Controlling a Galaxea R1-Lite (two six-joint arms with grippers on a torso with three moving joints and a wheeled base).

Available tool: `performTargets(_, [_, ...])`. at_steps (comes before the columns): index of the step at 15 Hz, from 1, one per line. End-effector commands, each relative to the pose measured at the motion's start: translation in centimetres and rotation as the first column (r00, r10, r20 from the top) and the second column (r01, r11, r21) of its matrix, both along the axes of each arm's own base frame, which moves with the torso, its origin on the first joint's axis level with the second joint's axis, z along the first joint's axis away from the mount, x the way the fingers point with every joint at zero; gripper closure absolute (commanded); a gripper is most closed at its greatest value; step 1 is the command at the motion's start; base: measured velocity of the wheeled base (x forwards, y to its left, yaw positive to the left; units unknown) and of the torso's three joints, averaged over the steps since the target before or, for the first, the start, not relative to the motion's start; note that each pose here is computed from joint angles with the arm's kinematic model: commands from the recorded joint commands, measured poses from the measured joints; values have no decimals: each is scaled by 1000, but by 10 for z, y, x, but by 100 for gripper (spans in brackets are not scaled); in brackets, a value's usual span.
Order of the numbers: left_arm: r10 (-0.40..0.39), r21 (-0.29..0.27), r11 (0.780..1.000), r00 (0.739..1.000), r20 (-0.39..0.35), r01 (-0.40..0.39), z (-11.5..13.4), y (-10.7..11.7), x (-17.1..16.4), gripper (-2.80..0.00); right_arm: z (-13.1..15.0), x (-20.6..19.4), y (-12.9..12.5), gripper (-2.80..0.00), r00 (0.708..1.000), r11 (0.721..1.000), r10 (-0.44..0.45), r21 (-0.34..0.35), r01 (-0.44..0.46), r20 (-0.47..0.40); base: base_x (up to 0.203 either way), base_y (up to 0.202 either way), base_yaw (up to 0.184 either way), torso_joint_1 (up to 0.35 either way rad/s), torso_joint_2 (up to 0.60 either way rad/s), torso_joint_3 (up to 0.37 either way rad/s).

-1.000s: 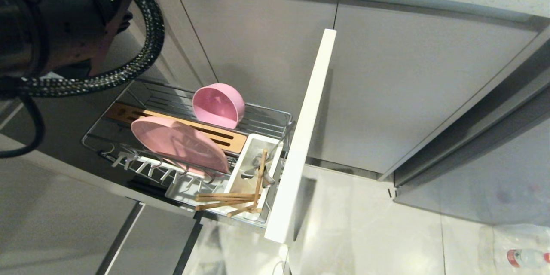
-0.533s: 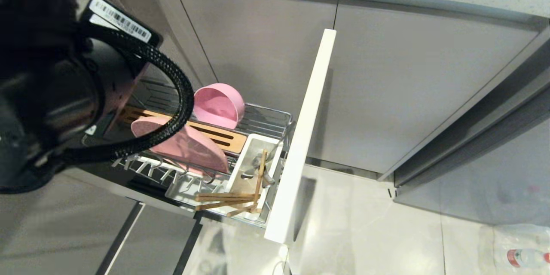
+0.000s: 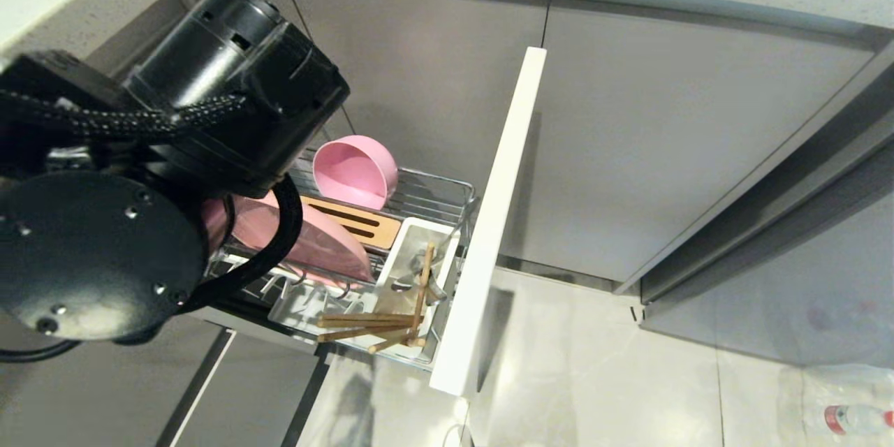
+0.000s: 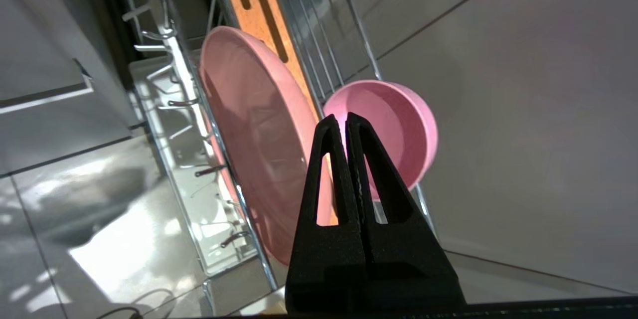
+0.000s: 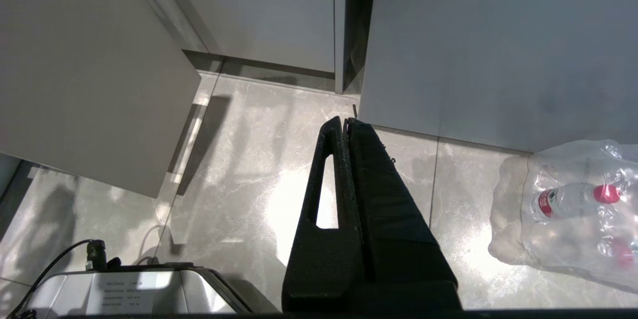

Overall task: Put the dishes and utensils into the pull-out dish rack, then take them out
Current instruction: Take the plate out of the cupboard

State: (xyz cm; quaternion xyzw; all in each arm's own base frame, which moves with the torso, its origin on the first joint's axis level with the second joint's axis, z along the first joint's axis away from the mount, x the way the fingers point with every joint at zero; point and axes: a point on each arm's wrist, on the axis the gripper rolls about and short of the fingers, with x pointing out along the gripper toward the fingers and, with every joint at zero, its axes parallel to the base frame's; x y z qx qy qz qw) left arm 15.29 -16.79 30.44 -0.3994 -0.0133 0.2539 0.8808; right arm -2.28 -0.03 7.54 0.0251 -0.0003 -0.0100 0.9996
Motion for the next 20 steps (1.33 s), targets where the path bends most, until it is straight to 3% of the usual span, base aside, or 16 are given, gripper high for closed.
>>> performTargets(1, [19, 7, 1000, 1000, 0, -19, -3, 0, 4, -280, 0, 0, 0, 0, 1000, 1000, 0, 0, 0, -2, 0, 0, 0, 0, 0, 0])
performTargets(6, [24, -25, 999, 1000, -3, -24, -7, 0, 7, -280, 0, 0, 0, 0, 1000, 1000, 0, 0, 0, -2, 0, 0, 0, 0, 0, 0])
performTargets(8, [-5, -47, 999, 999, -37, 3, -9, 0, 7, -280, 0, 0, 0, 0, 1000, 1000, 0, 0, 0, -2, 0, 0, 0, 0, 0, 0])
performTargets(14, [20, -87, 996, 996, -86, -27, -18, 4, 21, -280, 0, 0, 0, 0, 1000, 1000, 0, 0, 0, -2, 0, 0, 0, 0, 0, 0])
performTargets(20, [28, -143, 988, 983, -182, -55, -34, 5, 43, -280, 0, 0, 0, 0, 1000, 1000, 0, 0, 0, -2, 0, 0, 0, 0, 0, 0])
